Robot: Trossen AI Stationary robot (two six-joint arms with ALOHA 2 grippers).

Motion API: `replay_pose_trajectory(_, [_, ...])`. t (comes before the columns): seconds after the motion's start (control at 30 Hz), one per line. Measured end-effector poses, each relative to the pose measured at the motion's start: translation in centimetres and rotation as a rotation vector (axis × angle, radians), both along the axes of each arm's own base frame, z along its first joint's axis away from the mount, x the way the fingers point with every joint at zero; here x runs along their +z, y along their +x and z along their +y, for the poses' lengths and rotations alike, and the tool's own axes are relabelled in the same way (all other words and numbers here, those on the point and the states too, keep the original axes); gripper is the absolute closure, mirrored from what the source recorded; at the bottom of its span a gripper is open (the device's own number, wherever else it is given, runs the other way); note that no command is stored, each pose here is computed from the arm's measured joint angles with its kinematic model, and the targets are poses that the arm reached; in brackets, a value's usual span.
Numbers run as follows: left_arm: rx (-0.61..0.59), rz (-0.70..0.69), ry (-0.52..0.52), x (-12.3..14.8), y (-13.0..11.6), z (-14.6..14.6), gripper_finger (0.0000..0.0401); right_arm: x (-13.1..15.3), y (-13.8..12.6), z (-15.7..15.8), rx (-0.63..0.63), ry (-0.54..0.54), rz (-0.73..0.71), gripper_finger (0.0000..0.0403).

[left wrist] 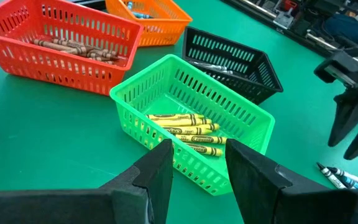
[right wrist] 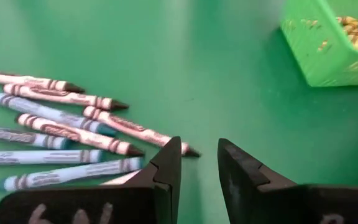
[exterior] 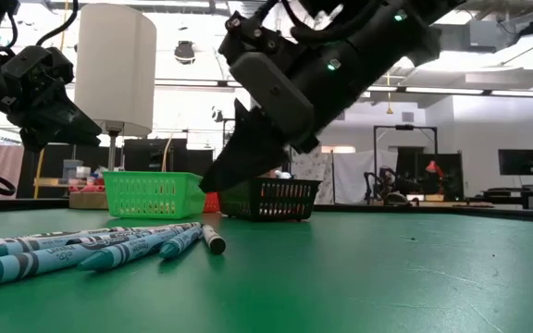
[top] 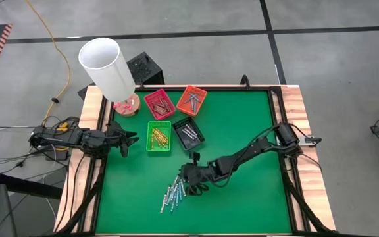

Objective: Sort crayons
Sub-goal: Put the black crayon into the black bin

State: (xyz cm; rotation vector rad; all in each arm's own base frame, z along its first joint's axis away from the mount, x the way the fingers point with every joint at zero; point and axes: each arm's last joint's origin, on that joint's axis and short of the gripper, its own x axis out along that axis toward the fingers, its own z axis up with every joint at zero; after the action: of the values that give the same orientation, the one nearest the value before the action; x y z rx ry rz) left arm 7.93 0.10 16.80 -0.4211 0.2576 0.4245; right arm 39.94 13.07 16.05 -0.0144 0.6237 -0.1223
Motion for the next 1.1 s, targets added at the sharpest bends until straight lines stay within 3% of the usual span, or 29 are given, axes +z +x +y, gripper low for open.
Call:
replay_pose_trajectory(0.13, [0.001, 0.000, 0.000, 0.0, 0.0, 0.0, 0.0264, -0.7, -0.2, 1.0, -0.025, -0.020, 0.000, 0.0300])
replay_pose_trajectory(0.57, [0.001, 0.001, 0.001, 0.0, 0.0, 0.0, 0.0264, -2.5, -0.2, 1.9, -0.121, 0.112, -0.005, 0.0300])
replay_pose_trajectory(1.1, [0.000, 0.001, 0.000, 0.0, 0.0, 0.0, 0.0264, -3.3, -1.3, 3.2, -0.182, 0.127, 0.039, 0.0300])
